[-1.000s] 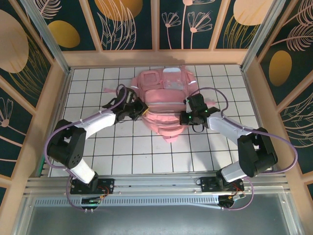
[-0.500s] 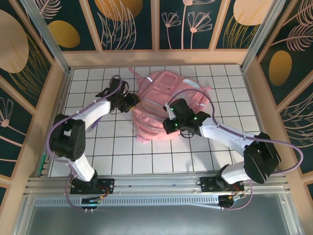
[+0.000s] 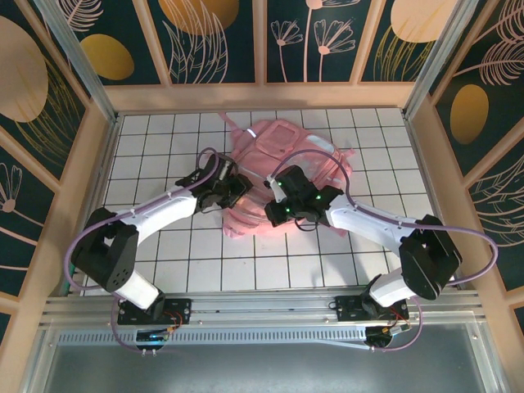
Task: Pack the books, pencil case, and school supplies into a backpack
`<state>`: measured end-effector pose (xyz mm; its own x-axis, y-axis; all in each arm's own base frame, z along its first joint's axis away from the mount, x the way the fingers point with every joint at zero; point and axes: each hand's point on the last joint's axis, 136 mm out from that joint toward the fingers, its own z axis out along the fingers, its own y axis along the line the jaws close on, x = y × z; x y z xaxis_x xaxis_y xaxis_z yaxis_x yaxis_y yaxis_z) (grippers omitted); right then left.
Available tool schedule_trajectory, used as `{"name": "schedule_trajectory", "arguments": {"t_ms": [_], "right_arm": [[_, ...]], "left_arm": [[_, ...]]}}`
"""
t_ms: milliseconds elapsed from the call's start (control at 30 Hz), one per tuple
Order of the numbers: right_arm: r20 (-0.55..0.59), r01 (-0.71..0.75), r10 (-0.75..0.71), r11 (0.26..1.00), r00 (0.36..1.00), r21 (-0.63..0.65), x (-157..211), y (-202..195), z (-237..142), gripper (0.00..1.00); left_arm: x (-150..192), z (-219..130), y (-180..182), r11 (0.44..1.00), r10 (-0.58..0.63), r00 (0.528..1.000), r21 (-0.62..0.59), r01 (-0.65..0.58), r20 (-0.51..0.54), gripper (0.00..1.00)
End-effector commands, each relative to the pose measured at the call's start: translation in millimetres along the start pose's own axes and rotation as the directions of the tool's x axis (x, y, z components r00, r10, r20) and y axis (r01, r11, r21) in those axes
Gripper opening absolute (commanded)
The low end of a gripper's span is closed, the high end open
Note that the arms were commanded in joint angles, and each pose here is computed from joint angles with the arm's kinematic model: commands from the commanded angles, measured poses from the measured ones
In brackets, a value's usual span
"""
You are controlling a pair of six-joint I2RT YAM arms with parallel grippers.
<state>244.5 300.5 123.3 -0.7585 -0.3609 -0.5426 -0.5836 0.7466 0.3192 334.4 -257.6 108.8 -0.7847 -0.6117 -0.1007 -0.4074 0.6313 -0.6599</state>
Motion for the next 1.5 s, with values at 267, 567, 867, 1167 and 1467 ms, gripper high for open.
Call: {"name": "schedule_trajectory", "arguments": {"t_ms": [267, 567, 867, 1167, 1467], "right_arm": [[0.031, -0.018, 0.016, 0.999, 0.999, 0.04, 2.2, -7.5, 1.9, 0.0], [0.084, -0.23, 0.218, 0.959, 0.972, 0.163, 33.9, -92.8, -16.9, 0.0], [0.218, -0.384, 0.33, 0.874, 0.919, 0.297, 41.1, -146.9, -34.9, 0.0], [0.323, -0.398, 0.302, 0.87, 0.897, 0.292, 9.3, -184.4, -46.2, 0.0], [0.378, -0.46, 0.315, 0.792, 0.871, 0.401, -13.5, -266.3, -43.7, 0.0]], "left_arm": [[-5.7, -5.9, 3.4, 0.999, -0.047, 0.992, 0.01, 0.046, 0.117, 0.0], [0.5, -12.5, -30.3, 0.995, -0.017, 0.999, 0.098, 0.013, 0.035, 0.0], [-9.1, -18.8, -24.1, 0.995, -0.012, 0.999, 0.095, 0.008, 0.045, 0.0], [2.4, -13.5, -25.0, 0.993, 0.041, 0.999, 0.11, -0.039, -0.022, 0.0], [17.3, -10.1, -3.6, 0.994, 0.075, 0.994, 0.09, -0.068, -0.078, 0.0]]}}
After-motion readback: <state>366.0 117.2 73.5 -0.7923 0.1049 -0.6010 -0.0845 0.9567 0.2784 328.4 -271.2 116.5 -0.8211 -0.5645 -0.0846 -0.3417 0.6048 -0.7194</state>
